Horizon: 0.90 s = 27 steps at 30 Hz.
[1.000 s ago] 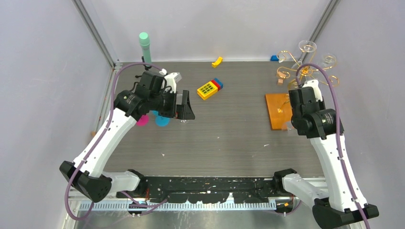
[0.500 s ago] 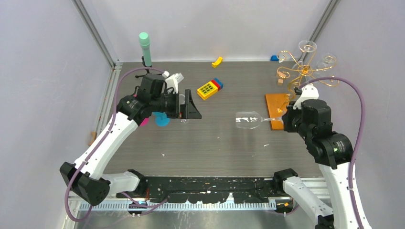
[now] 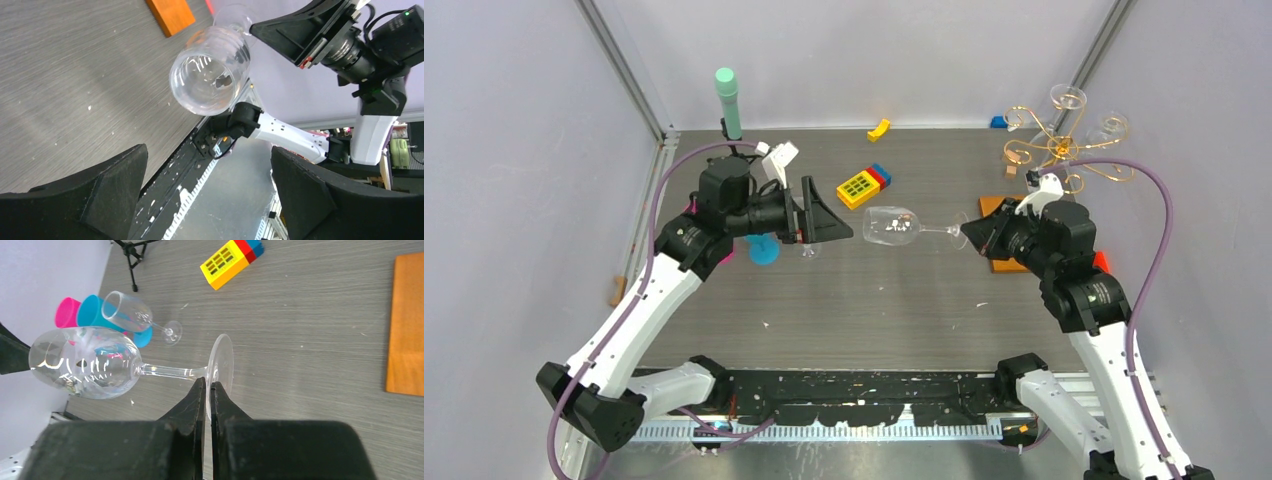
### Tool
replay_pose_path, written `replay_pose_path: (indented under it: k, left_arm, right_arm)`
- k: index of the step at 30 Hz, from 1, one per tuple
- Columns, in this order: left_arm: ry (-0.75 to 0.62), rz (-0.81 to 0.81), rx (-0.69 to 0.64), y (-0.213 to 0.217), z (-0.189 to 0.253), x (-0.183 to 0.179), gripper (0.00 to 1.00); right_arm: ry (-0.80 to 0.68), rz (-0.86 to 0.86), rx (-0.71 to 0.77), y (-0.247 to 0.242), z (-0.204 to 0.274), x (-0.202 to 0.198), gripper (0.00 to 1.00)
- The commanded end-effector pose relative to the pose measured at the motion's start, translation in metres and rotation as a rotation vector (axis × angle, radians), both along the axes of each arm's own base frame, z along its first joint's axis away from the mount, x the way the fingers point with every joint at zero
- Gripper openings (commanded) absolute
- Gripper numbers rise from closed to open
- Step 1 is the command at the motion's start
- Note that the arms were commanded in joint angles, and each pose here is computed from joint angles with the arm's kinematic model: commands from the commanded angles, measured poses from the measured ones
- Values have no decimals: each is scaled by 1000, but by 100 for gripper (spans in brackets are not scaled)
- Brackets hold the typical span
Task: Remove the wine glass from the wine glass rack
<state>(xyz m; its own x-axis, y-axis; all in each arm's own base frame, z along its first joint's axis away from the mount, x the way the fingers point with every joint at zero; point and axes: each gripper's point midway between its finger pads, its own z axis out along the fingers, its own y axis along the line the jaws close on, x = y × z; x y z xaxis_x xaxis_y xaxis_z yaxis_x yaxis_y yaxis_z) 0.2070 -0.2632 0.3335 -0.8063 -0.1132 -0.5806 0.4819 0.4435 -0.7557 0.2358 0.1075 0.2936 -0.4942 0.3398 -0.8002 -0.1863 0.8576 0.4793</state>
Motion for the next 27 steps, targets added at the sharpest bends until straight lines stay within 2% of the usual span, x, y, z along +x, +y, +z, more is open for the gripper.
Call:
replay_pose_path:
  k: [1, 6, 13, 16, 21, 27]
  left_arm:
    - [-57, -23, -82, -6, 24, -1, 94]
    - [-173, -22, -55, -4, 35, 7, 94]
    - [-269, -59, 8, -8, 56, 20, 94]
    - [-238, -116, 38, -14, 46, 23, 93]
    - [-94, -278, 43, -32, 11, 6, 79]
    - [18, -409, 96, -56, -29, -22, 74]
  right_arm:
    - [-152, 50, 143, 19, 47, 8, 0]
    - [-157, 125, 96, 29, 43, 5, 0]
    - [-164, 317, -84, 56, 27, -6, 0]
    - [-185, 418, -160, 69, 21, -12, 0]
    - [-262, 605, -194, 98, 28, -32, 0]
    - [-284, 668, -269, 117, 23, -28, 0]
